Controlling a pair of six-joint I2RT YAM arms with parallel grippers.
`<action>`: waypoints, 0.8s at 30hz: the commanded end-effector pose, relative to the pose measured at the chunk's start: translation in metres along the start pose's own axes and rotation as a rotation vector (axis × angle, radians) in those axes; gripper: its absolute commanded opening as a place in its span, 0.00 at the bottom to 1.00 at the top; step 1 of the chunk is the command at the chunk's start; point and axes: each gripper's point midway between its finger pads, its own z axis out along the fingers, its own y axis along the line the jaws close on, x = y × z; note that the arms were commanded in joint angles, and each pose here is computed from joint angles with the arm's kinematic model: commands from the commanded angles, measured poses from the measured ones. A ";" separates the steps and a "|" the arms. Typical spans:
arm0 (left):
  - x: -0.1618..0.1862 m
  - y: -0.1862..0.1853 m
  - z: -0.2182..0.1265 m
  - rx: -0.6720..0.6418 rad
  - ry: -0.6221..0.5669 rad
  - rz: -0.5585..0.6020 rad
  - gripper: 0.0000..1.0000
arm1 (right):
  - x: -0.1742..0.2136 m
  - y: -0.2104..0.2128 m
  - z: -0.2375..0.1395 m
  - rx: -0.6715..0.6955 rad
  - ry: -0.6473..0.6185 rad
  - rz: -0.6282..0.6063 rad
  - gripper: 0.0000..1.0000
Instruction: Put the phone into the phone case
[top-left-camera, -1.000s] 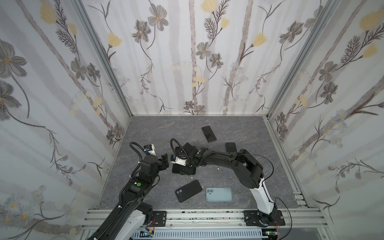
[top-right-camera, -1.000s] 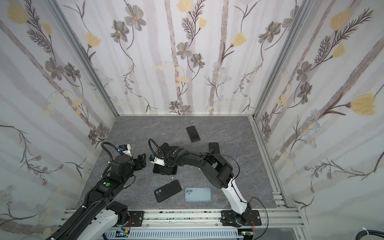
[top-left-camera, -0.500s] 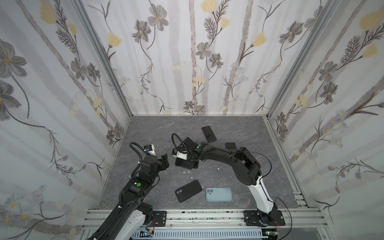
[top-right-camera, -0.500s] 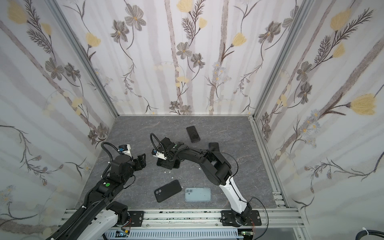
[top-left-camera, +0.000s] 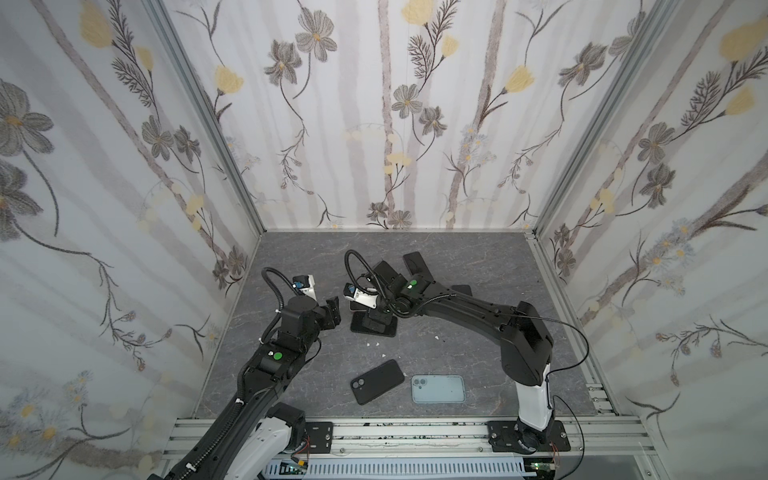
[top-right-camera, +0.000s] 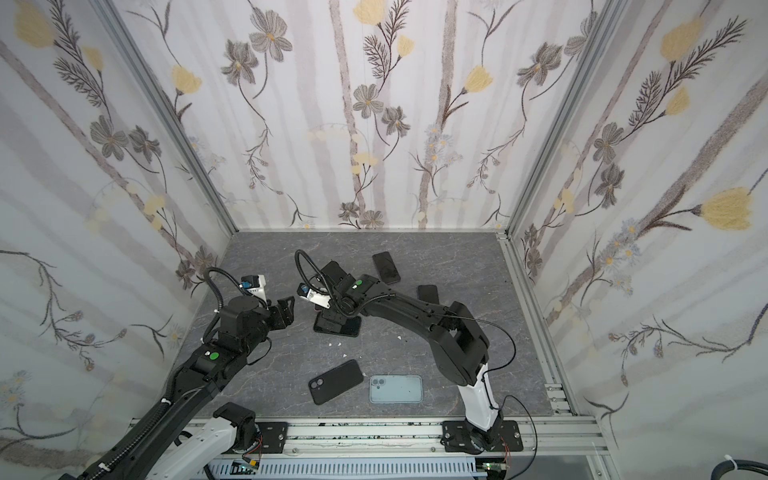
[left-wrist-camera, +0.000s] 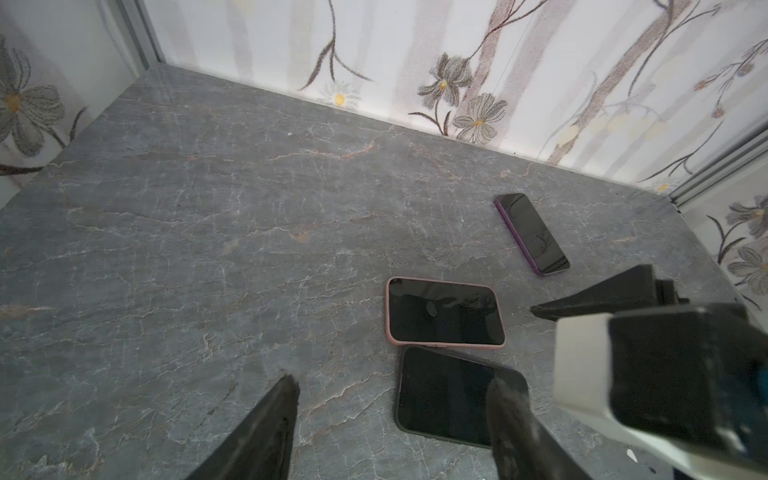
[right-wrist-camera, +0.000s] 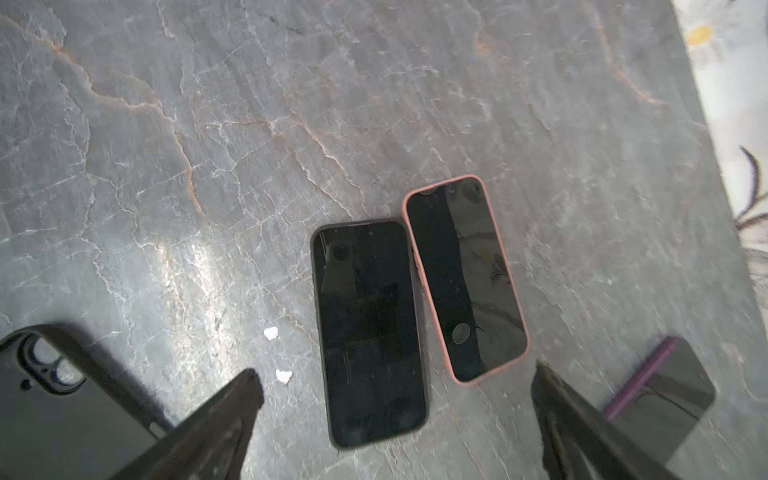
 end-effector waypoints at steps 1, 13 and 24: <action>-0.007 -0.015 0.000 0.046 0.029 0.015 0.68 | 0.000 -0.014 -0.029 0.079 -0.031 0.097 1.00; 0.063 -0.095 -0.004 0.184 0.274 -0.037 0.66 | 0.083 -0.107 -0.148 0.512 -0.160 0.649 1.00; 0.164 -0.114 -0.024 0.217 0.496 -0.078 0.66 | 0.166 -0.122 -0.194 0.674 -0.183 0.986 1.00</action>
